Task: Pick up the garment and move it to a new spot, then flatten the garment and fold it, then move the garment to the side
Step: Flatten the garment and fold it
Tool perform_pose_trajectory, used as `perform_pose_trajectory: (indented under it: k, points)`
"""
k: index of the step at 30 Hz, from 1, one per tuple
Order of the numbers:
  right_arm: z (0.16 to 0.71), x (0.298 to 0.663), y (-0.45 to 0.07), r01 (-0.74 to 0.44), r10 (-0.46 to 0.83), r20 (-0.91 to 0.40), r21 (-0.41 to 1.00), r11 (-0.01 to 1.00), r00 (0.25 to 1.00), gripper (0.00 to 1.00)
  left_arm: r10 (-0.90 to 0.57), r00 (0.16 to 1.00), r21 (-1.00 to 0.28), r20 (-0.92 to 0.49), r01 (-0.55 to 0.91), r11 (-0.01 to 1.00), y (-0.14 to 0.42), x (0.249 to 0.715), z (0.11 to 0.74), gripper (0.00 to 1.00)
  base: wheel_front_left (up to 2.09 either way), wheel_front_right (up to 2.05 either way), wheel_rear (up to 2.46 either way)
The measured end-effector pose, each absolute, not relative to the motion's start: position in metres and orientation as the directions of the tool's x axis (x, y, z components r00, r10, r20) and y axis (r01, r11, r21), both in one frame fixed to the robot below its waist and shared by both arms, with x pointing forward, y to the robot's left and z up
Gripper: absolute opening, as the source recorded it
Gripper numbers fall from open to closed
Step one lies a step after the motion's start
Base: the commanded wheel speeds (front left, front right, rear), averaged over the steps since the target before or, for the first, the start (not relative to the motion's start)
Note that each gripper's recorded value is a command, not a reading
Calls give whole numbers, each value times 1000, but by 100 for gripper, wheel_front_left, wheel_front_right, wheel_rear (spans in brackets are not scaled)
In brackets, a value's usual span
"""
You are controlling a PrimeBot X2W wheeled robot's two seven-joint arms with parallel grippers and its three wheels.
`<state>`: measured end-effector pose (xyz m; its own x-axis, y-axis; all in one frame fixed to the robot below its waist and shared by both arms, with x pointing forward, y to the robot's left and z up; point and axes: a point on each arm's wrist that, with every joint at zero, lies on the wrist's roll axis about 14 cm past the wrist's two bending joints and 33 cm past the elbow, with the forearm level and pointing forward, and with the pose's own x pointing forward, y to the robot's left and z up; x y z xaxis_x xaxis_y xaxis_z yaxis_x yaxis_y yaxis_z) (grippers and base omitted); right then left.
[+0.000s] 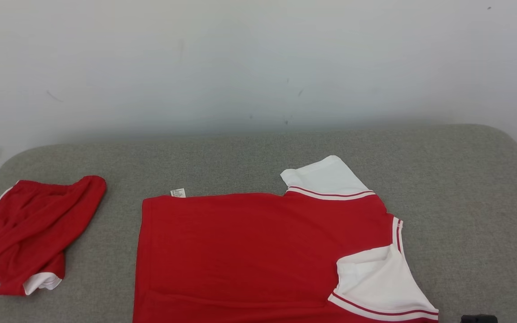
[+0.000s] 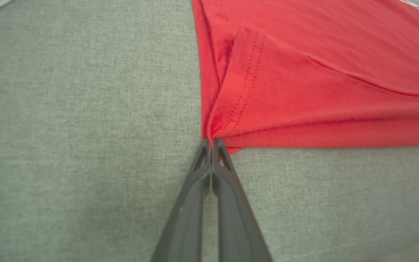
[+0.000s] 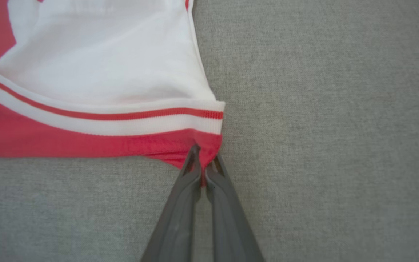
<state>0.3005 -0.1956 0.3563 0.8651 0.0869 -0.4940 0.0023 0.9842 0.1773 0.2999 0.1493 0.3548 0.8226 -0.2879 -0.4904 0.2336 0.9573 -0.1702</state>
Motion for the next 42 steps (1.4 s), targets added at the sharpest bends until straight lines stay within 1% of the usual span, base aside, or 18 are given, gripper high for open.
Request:
perform_pose_trajectory:
  k: [3, 4, 5, 6, 7, 8, 10, 15, 22, 27, 31, 35, 38, 42]
  points:
    - [355, 299, -194, 3, 87, -503, 176, 984, 860, 0, -288, 820, -173, -495, 232, 957, 148, 300, 354, 0, 0, 0, 0]
    - [355, 299, -194, 2, 88, -505, 176, 984, 858, 29, -287, 818, -173, -498, 230, 958, 149, 299, 354, 0, 0, 0, 0]
    - [355, 299, -194, 1, 90, -507, 178, 984, 857, 66, -283, 819, -171, -499, 227, 959, 149, 299, 354, 0, 0, 0, 0]
    - [356, 300, -193, 0, 92, -505, 178, 984, 858, 100, -281, 819, -176, -501, 222, 959, 149, 300, 354, 21, 0, 0, 0]
    - [357, 300, -193, 1, 92, -507, 179, 984, 857, 100, -277, 821, -186, -500, 211, 960, 150, 300, 354, 86, 0, 0, 0]
    - [358, 301, -192, 5, 92, -504, 188, 982, 859, 100, -267, 830, -210, -489, 185, 960, 151, 303, 357, 100, 0, 0, 0]
    - [363, 304, -192, 13, 95, -489, 212, 977, 867, 100, -254, 847, -235, -467, 158, 959, 154, 308, 363, 100, 0, 0, 0]
    - [381, 312, -193, 19, 100, -425, 267, 964, 900, 100, -237, 866, -233, -440, 144, 962, 167, 309, 371, 100, 0, 0, 0]
    - [417, 327, -199, -21, 110, -313, 274, 962, 943, 100, -243, 918, -266, -312, 161, 951, 164, 325, 406, 100, 0, 0, 0]
    - [447, 339, -200, -37, 88, -200, 245, 969, 976, 100, -189, 951, -185, -244, 146, 972, 177, 337, 428, 100, 0, 0, 0]
    - [462, 344, -200, -37, 68, -134, 220, 975, 989, 100, -158, 962, -124, -224, 133, 983, 182, 338, 434, 100, 0, 0, 0]
    - [471, 347, -196, -40, 60, -90, 210, 977, 994, 100, -140, 973, -128, -184, 118, 985, 182, 340, 445, 100, 0, 0, 0]
    - [489, 355, -182, -74, 81, -23, 209, 975, 996, 100, -122, 976, -105, -182, 104, 989, 187, 338, 445, 100, 0, 0, 0]
    - [487, 355, -178, -73, 78, -23, 184, 980, 997, 100, -124, 977, -82, -173, 111, 990, 185, 339, 447, 100, 0, 0, 0]
